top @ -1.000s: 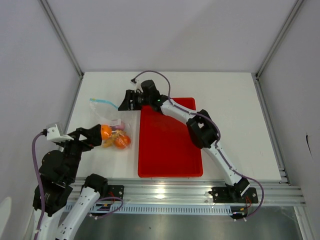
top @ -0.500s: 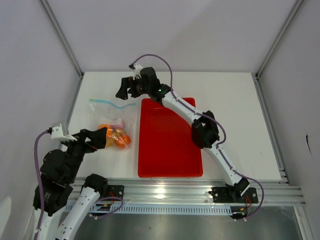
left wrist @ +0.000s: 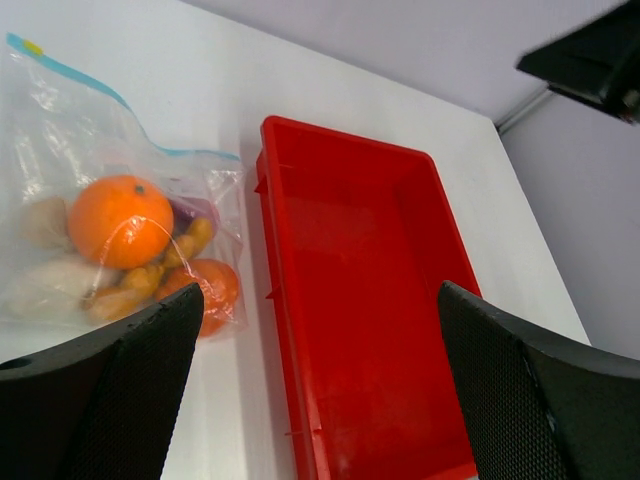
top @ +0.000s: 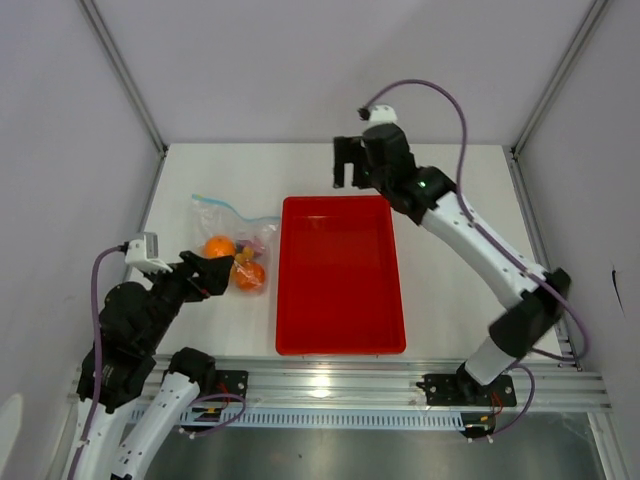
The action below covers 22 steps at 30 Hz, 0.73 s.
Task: Place the food in the zip-top bag and seal the zipper
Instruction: Reset both arms
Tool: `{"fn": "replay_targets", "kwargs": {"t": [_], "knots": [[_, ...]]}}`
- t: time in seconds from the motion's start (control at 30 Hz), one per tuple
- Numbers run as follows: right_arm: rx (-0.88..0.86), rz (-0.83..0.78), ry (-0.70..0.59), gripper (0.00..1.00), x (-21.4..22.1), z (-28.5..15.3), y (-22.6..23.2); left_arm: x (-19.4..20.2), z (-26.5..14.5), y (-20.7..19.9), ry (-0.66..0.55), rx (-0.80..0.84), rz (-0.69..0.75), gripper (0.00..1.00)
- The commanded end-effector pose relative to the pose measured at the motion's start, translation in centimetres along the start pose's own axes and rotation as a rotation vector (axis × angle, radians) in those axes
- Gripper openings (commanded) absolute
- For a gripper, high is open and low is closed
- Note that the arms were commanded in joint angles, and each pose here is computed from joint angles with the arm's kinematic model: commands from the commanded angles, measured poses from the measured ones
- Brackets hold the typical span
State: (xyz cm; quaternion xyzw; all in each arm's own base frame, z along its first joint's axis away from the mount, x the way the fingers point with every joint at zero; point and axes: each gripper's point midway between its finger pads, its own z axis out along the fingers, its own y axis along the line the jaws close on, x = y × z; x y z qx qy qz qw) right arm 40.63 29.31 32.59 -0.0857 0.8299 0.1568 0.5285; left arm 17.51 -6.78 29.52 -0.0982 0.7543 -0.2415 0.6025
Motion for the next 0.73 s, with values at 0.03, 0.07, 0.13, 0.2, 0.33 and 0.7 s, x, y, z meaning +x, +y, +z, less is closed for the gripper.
{"fn": "replay_targets", "kwargs": {"t": [0.03,0.07,0.13,0.2,0.33,0.7], "knots": [[0.223,0.057,0.161,0.99,9.0,-6.0,-7.8,1.4,1.1,-1.8,0.052,0.097,-0.058,0.99],[0.237,0.084,0.173,0.99,10.3,-7.2,-8.7,1.9,1.3,-1.9,0.069,0.105,-0.064,1.00],[0.208,0.132,0.209,0.99,14.2,-10.1,-9.6,2.9,2.0,-2.1,0.103,0.124,-0.076,0.99],[0.191,0.204,0.229,0.99,16.3,-11.9,-9.7,3.6,2.4,-2.3,0.124,0.139,-0.097,0.99],[0.146,0.292,0.184,0.99,19.1,-16.2,-10.6,5.5,3.3,-2.6,0.178,0.169,-0.134,0.99],[-0.293,0.503,-0.064,0.99,19.6,-21.9,-7.0,8.5,1.6,-6.7,0.232,0.506,-0.249,0.99]]}}
